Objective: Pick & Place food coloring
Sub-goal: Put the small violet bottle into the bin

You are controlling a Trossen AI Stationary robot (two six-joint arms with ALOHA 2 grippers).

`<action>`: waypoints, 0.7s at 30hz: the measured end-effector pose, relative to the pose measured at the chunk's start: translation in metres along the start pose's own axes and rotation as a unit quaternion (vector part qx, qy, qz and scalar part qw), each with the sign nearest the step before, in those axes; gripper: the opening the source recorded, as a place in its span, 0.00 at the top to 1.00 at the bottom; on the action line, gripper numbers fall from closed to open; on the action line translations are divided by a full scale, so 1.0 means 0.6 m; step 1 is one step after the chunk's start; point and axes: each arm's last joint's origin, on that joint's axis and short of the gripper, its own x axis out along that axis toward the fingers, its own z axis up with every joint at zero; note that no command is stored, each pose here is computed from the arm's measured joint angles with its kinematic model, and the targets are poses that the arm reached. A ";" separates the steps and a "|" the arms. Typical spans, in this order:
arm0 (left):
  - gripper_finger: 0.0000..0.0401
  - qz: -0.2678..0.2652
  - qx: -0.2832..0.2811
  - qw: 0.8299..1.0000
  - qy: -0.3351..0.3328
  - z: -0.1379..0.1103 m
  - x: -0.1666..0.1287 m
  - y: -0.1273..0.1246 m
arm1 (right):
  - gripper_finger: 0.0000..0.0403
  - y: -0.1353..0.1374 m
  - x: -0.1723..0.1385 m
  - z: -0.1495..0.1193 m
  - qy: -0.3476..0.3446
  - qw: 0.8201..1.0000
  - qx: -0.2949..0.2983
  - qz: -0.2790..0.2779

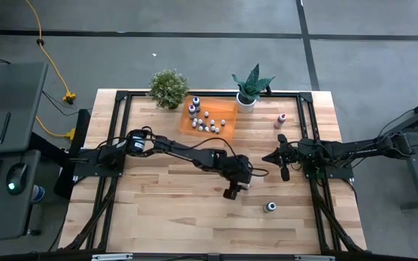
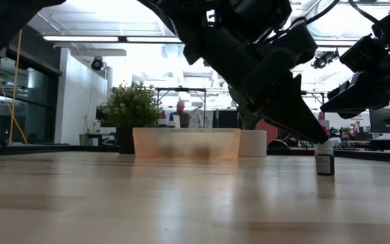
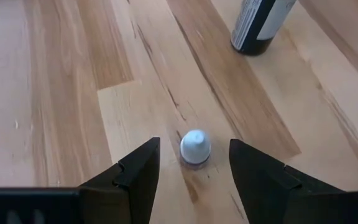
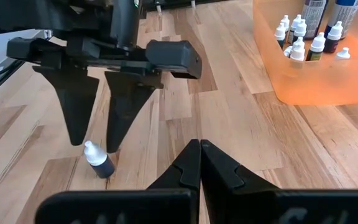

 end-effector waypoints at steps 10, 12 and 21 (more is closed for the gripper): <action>0.54 0.004 0.000 1.000 0.001 0.000 0.000 0.001 | 1.00 0.000 0.000 0.000 0.000 1.000 0.000 0.000; 0.54 0.004 0.000 1.000 0.001 0.000 0.000 0.001 | 1.00 0.000 0.000 0.000 0.000 1.000 0.000 0.000; 0.54 0.006 -0.001 1.000 -0.006 0.002 0.000 0.001 | 1.00 0.000 0.000 0.000 0.000 1.000 0.000 0.000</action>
